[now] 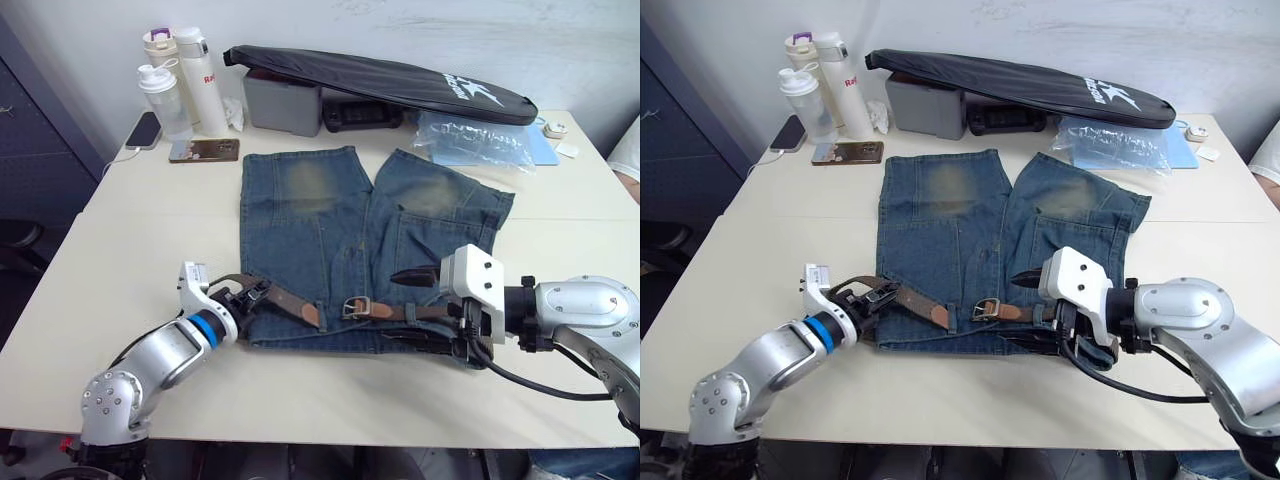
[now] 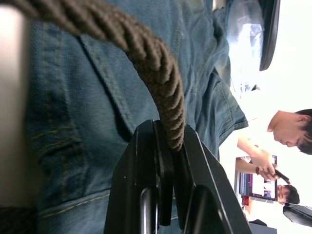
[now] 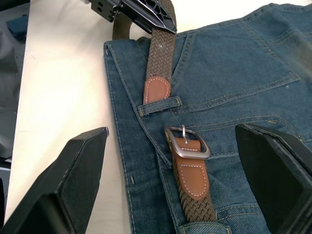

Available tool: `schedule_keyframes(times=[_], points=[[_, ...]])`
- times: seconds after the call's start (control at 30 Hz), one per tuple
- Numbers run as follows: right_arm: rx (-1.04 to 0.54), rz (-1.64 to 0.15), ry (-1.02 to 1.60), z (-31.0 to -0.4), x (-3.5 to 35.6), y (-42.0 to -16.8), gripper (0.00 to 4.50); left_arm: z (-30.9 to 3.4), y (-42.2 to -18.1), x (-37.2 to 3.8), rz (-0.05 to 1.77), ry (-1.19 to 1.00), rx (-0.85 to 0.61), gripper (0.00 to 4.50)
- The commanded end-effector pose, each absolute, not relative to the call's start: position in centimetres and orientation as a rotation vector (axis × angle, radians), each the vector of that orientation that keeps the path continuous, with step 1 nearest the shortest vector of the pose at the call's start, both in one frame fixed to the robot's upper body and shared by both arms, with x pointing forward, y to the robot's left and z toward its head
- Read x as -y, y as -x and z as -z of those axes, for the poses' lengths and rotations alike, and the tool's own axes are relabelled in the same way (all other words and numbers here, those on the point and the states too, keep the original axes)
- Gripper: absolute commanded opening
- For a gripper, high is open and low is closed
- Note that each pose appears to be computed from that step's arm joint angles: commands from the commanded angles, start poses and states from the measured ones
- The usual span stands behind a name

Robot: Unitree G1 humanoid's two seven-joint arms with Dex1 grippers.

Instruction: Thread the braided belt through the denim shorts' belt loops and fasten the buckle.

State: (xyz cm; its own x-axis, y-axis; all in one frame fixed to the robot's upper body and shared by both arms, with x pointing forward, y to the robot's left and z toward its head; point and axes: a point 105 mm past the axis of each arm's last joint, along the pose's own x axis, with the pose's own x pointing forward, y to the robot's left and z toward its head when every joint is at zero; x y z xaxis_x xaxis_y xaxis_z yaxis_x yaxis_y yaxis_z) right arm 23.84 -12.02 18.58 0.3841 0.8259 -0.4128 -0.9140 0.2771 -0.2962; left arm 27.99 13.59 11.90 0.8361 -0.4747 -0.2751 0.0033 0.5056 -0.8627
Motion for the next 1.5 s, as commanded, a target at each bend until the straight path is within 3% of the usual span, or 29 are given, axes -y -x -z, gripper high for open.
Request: schedule_keyframes(times=[0.03,0.67,1.27,1.5], points=[[-0.184,-1.165,0.57,-19.2,11.9,-23.7,4.41,-12.6,-28.0,-13.1,0.312,0.984,-0.448,0.0],[-0.216,-1.21,0.611,-19.8,11.2,-23.8,4.41,-10.7,-27.4,-9.6,0.303,1.072,-0.516,0.0],[-0.207,-1.216,0.672,-18.4,10.3,-23.4,4.41,-7.7,-27.9,-7.6,0.411,0.816,-0.746,0.0],[-0.202,-1.191,0.691,-17.8,10.3,-23.2,4.41,-8.1,-28.1,-6.7,0.501,0.763,-0.765,0.0]])
